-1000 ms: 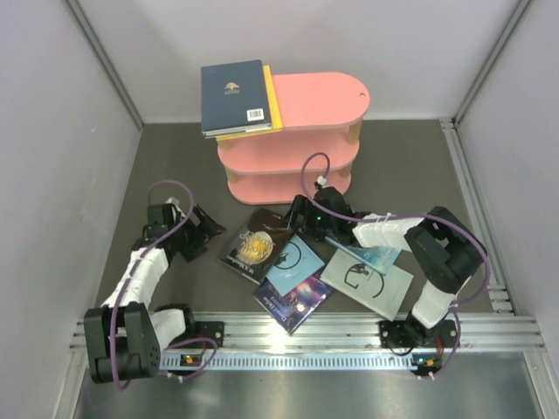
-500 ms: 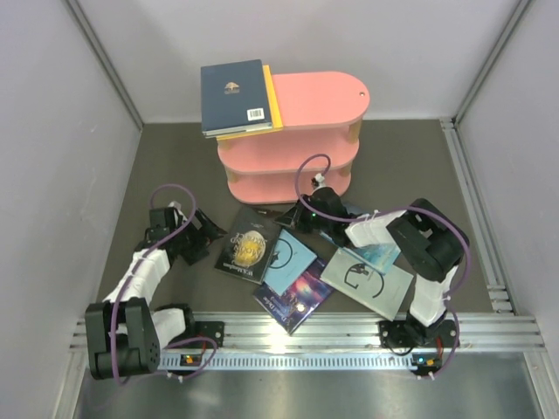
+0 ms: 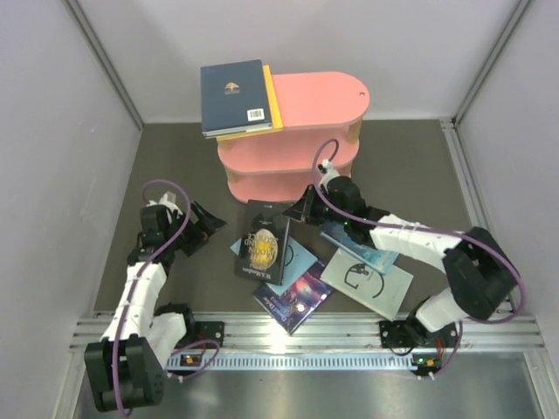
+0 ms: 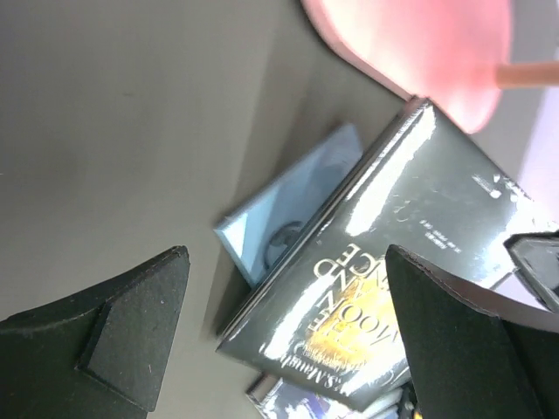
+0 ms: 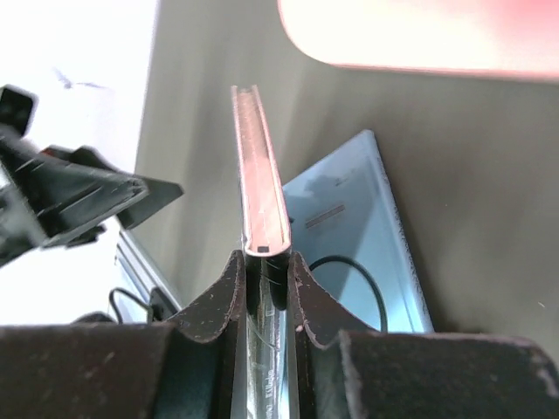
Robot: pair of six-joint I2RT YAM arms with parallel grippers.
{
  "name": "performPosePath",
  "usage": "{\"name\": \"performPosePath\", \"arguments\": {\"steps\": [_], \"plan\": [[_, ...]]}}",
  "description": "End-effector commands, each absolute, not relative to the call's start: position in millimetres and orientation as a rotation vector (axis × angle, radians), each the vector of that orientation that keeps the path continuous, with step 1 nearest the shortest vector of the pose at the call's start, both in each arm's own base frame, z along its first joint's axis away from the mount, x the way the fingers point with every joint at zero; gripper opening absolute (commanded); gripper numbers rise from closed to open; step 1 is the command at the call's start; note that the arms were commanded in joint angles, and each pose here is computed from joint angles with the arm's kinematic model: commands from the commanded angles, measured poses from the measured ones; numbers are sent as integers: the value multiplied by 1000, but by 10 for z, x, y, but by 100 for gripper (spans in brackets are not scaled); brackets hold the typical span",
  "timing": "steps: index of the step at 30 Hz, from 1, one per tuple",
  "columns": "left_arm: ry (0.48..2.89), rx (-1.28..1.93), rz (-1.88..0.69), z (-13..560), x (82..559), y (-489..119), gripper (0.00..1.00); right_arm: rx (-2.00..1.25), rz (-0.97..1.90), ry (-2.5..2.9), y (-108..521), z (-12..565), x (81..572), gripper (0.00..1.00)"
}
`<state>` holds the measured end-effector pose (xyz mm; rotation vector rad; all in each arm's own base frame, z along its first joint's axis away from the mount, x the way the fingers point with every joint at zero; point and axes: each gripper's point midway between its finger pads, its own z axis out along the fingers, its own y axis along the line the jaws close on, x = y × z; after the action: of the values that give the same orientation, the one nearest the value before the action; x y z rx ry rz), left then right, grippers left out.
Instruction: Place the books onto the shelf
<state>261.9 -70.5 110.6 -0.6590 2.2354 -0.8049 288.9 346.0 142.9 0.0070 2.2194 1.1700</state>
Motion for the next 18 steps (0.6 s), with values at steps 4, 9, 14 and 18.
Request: {"name": "performPosePath", "arguments": {"steps": [4, 9, 14, 18], "plan": [[2086, -465, -1002, 1539, 2593, -953, 99, -92, 1316, 1997, 3331, 2303, 2579, 0], [1965, -297, -1197, 1830, 2388, -1197, 99, -54, 1424, 1906, 3161, 2677, 2332, 0], [1909, -216, -1226, 1981, 2283, -1259, 99, -7, 1548, 1821, 3102, 2941, 2190, 0], [1867, -165, -1290, 2056, 2250, -1335, 99, -5, 1624, 1794, 3169, 3007, 2171, 0]]}}
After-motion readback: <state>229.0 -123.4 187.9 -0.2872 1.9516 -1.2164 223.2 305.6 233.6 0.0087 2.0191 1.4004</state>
